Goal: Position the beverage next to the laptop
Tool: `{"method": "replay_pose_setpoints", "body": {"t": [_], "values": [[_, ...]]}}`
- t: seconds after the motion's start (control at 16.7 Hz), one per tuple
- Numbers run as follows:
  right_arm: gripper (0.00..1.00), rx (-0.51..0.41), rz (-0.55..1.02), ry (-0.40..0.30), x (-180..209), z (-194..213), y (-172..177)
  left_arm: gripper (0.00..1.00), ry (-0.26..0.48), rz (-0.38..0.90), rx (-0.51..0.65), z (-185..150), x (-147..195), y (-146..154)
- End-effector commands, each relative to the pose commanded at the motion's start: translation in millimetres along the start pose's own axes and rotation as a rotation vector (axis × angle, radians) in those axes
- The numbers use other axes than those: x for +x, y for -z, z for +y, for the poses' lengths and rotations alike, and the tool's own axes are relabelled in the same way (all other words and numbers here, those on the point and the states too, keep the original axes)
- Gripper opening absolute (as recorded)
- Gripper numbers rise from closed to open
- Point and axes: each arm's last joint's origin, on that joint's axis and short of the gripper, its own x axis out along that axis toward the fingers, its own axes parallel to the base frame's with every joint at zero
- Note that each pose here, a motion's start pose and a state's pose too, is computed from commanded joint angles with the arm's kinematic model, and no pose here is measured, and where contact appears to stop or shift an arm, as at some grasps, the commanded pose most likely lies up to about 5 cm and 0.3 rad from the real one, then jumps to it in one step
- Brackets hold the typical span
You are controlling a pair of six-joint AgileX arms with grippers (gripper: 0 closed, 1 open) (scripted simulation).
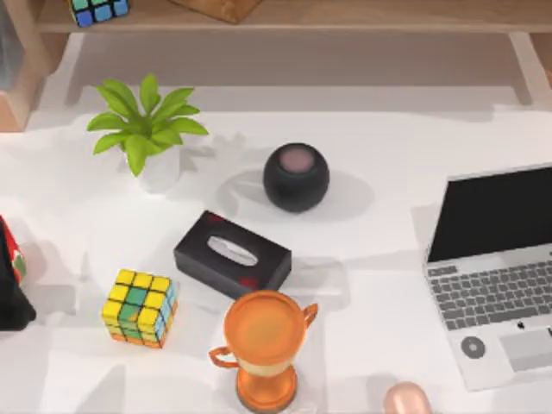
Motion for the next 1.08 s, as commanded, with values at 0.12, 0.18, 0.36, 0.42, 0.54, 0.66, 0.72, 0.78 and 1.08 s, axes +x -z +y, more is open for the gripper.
{"method": "replay_pose_setpoints", "body": {"t": [0.12,0.18,0.36,0.42,0.54,0.66,0.72,0.78,1.08], "values": [[0.0,-0.03,-0.05,0.031,-3.6,-9.7,-10.0,1.0,0.0,0.0,0.0,0.0,0.0,0.0],[0.0,-0.04,-0.073,0.048,-6.0,-14.9,-14.5,1.0,0.0,0.0,0.0,0.0,0.0,0.0],[0.0,-0.045,-0.115,0.066,-9.5,-22.0,-23.4,1.0,0.0,0.0,0.0,0.0,0.0,0.0],[0.0,-0.042,-0.119,0.064,-9.8,-21.9,-25.3,1.0,0.0,0.0,0.0,0.0,0.0,0.0],[0.0,-0.029,-0.099,0.048,-8.7,-16.6,-24.8,1.0,0.0,0.0,0.0,0.0,0.0,0.0],[0.0,-0.006,-0.041,0.014,-4.9,-6.1,-16.2,1.0,0.0,0.0,0.0,0.0,0.0,0.0],[0.0,0.004,-0.011,0.001,-3.0,-1.4,-11.3,1.0,0.0,0.0,0.0,0.0,0.0,0.0],[0.0,0.011,0.011,-0.007,-1.6,1.8,-7.6,1.0,0.0,0.0,0.0,0.0,0.0,0.0],[0.0,0.015,0.017,-0.008,-0.9,2.3,-6.6,1.0,0.0,0.0,0.0,0.0,0.0,0.0]]}}
